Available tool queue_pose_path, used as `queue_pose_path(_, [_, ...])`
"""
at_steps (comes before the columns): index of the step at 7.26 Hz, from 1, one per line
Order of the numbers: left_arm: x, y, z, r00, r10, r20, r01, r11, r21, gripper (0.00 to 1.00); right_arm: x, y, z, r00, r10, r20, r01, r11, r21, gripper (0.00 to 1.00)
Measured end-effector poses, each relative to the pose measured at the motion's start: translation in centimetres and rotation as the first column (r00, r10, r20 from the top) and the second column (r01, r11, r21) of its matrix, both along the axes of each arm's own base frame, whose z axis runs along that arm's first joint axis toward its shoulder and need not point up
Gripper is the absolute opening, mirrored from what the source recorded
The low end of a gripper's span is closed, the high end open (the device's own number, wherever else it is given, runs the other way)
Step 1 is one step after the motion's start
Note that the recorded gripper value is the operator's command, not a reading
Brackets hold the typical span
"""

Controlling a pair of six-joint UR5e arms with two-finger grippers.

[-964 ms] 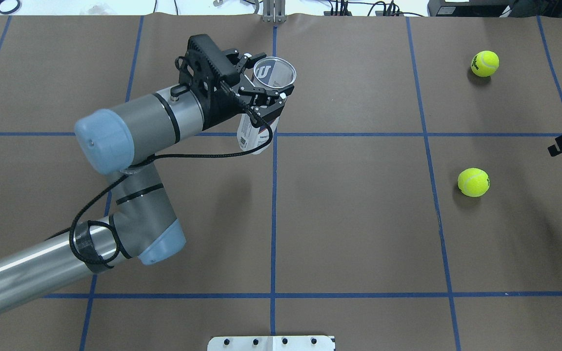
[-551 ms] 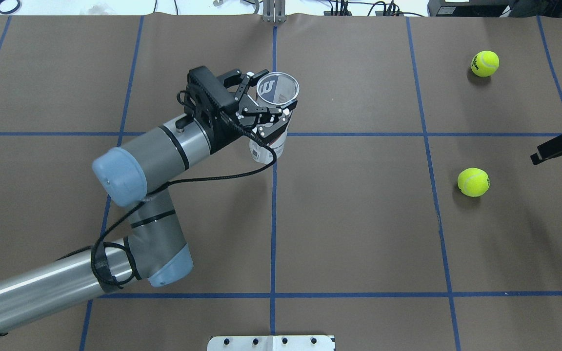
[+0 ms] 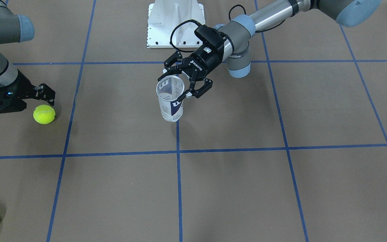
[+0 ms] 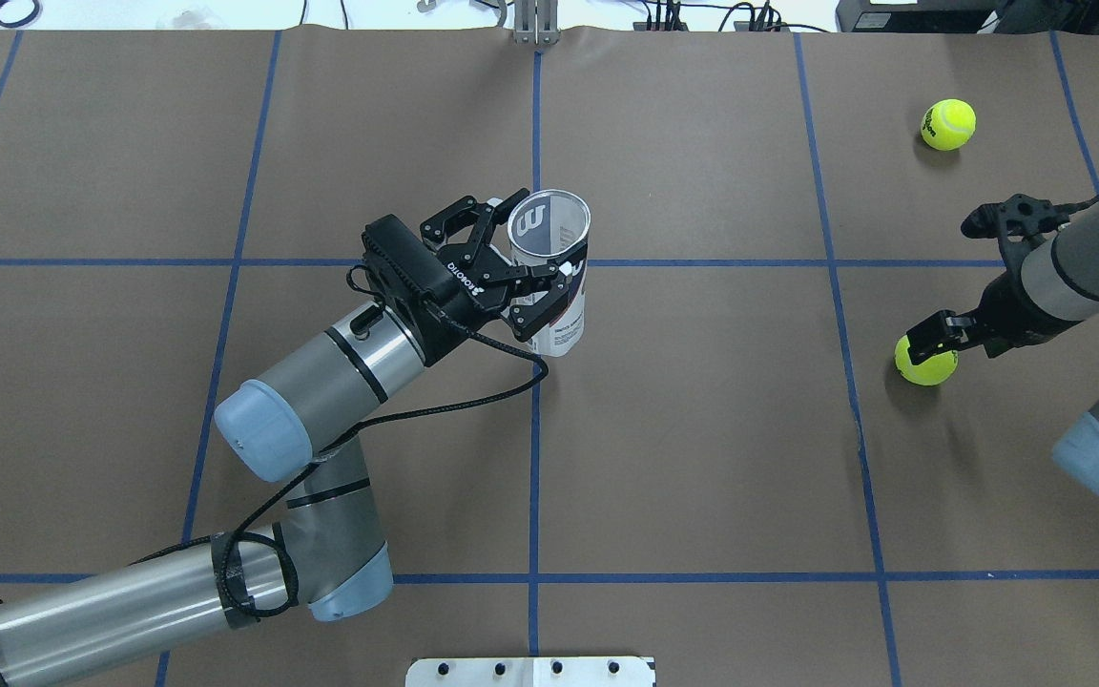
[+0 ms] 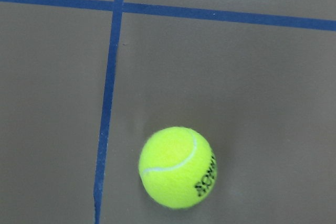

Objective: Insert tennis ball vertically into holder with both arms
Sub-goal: 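Grasp the nearer yellow tennis ball with the right gripper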

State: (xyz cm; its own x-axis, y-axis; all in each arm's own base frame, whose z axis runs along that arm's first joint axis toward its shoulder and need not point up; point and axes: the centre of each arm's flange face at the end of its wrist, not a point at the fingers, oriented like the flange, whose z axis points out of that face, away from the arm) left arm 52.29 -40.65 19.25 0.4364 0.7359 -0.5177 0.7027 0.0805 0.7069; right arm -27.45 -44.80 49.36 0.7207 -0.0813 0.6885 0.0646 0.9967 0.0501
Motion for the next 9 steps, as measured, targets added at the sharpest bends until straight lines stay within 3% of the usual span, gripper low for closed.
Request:
queue_pose_path(3, [0.1,0.1,0.1,1.000,0.003,-0.002,-0.003,1.000,0.000,0.73,-2.1,-1.1,1.4,0.999,0.001,-0.040,-0.001,1.000,-0.007,0.97])
queue_pose_path(4, [0.2,0.3,0.2,1.000,0.006,-0.001,-0.006,1.000,-0.001,0.73,-2.5,-1.4,2.2,0.999,-0.001,-0.051,0.000,1.000,-0.017,0.84])
queue_pose_path(5, [0.4,0.5,0.2,1.000,0.011,0.000,-0.011,1.000,-0.001,0.73,-2.7,-1.6,2.5,0.998,-0.003,-0.056,0.002,1.000,-0.021,0.62])
queue_pose_path(6, [0.7,0.8,0.4,1.000,0.016,0.003,-0.016,1.000,-0.002,0.73,-2.8,-1.6,2.7,0.998,-0.003,-0.058,0.002,1.000,-0.024,0.13])
queue_pose_path(7, [0.8,1.0,0.4,1.000,0.020,0.005,-0.020,1.000,-0.002,0.73,-2.8,-1.6,2.8,0.998,-0.003,-0.059,0.001,1.000,-0.026,0.00])
queue_pose_path(9, [1.1,1.2,1.0,1.000,0.024,0.013,-0.024,1.000,-0.005,0.73,-2.9,-1.7,2.1,0.999,-0.003,-0.049,0.002,1.000,-0.020,0.00])
